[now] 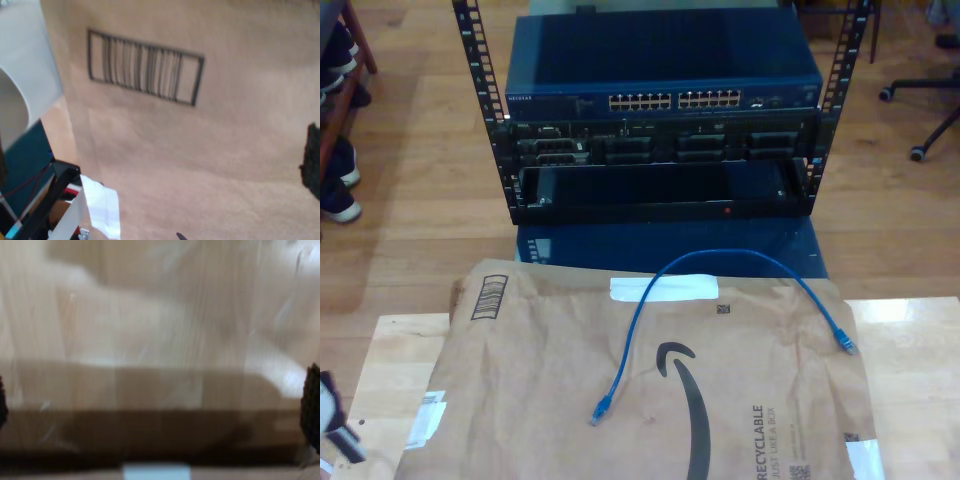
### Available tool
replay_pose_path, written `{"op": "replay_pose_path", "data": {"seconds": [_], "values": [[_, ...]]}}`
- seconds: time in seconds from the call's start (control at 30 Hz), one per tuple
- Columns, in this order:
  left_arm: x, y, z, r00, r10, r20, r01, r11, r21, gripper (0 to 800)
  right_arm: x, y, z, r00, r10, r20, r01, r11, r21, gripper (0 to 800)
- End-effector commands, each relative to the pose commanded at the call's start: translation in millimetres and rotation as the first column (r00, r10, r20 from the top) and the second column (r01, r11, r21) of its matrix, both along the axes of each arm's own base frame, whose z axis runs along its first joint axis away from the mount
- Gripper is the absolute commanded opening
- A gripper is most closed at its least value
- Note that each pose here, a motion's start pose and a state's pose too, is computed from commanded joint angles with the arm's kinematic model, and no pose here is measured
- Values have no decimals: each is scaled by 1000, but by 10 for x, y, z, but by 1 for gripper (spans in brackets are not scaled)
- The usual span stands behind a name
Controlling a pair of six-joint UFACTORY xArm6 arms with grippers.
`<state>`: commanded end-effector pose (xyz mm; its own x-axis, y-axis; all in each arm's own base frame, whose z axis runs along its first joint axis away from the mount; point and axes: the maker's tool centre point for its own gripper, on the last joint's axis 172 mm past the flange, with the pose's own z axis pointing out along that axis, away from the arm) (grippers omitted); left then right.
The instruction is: Grab the cable and plug it in
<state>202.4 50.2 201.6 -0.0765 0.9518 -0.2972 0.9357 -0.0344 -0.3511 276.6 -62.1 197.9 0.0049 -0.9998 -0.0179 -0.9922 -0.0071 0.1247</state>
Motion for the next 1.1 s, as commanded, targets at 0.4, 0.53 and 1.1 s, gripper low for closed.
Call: {"op": "replay_pose_path", "data": {"seconds": [0.4, 0.53, 1.1], "values": [[276, -443, -113, 1000, 20, -19, -20, 1000, 1, 798, 249, 2355, -45, 915, 403, -12, -403, 915, -4, 796], [285, -447, -124, 1000, 21, -22, -21, 1000, 2, 798, 367, 2904, -111, 861, 501, 85, -503, 864, 5, 794], [369, -521, -164, 999, 6, -35, -6, 1000, 12, 798, 602, 3689, -759, 676, 731, 91, -735, 678, 9, 794]]}}
